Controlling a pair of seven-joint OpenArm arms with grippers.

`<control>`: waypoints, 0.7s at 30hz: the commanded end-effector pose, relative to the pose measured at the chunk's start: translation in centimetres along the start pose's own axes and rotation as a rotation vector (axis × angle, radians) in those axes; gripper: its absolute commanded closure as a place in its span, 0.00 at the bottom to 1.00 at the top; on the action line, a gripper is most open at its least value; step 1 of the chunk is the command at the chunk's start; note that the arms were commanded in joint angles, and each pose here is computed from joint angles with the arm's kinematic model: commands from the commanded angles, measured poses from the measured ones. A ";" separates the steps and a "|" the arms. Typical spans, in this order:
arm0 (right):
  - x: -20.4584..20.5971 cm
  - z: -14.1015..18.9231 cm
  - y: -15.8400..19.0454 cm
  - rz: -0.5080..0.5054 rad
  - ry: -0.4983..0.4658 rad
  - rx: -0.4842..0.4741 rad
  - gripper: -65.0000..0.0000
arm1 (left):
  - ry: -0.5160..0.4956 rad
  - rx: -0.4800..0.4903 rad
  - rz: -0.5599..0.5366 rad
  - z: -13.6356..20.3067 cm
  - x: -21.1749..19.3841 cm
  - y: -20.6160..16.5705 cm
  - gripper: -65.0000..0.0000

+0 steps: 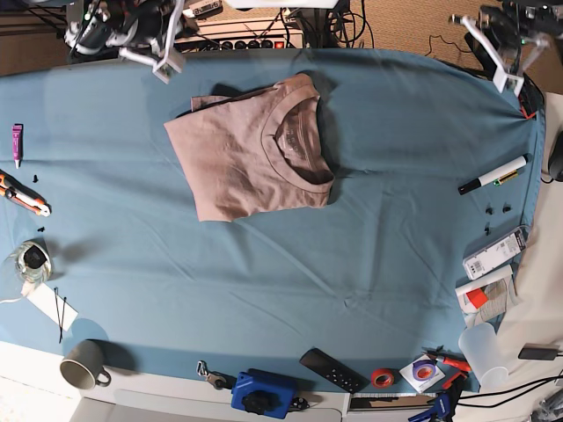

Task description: Fold the T-shirt properly

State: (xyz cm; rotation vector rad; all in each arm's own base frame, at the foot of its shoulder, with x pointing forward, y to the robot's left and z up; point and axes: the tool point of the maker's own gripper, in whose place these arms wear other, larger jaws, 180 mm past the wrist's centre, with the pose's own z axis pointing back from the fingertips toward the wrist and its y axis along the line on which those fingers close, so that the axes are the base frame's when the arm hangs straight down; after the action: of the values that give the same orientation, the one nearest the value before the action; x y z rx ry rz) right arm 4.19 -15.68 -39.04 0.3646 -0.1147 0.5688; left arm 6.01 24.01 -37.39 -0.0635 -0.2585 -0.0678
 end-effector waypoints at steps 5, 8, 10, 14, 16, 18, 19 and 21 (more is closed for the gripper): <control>-4.5 0.2 0.9 -0.008 0.126 -0.026 1.00 | 0.042 -0.041 0.010 0.9 -2.6 -0.9 1.00; -6.2 -0.1 0.9 -0.022 0.148 -0.050 1.00 | 0.040 -0.048 0.030 1.0 -3.7 -1.2 1.00; -7.9 -0.8 0.8 -0.059 0.191 -0.038 1.00 | 0.060 -0.053 0.051 0.9 -4.8 -1.3 1.00; -11.2 -2.6 0.1 -0.158 0.272 -0.002 1.00 | 0.106 -0.062 0.113 -0.1 -6.9 -0.9 1.00; -12.4 -3.5 -0.5 -0.208 0.301 0.013 1.00 | 0.114 -0.066 0.147 -0.9 -7.8 -0.5 1.00; -13.2 -4.5 -1.2 -0.255 0.320 0.026 1.00 | 0.119 -0.080 0.164 -1.5 -8.8 -0.3 1.00; -13.5 -5.0 -1.6 -0.276 0.327 0.031 1.00 | 0.121 -0.089 0.170 -1.9 -9.3 -0.2 1.00; -13.8 -6.0 -2.4 -0.317 0.333 0.041 1.00 | 0.120 -0.110 0.186 -2.6 -10.3 -0.1 1.00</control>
State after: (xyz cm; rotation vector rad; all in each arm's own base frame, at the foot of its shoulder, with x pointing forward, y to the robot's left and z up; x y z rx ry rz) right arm -5.93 -21.91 -48.51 0.3236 0.2702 0.3005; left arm -3.03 24.02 -42.87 -0.2000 -0.1317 0.1075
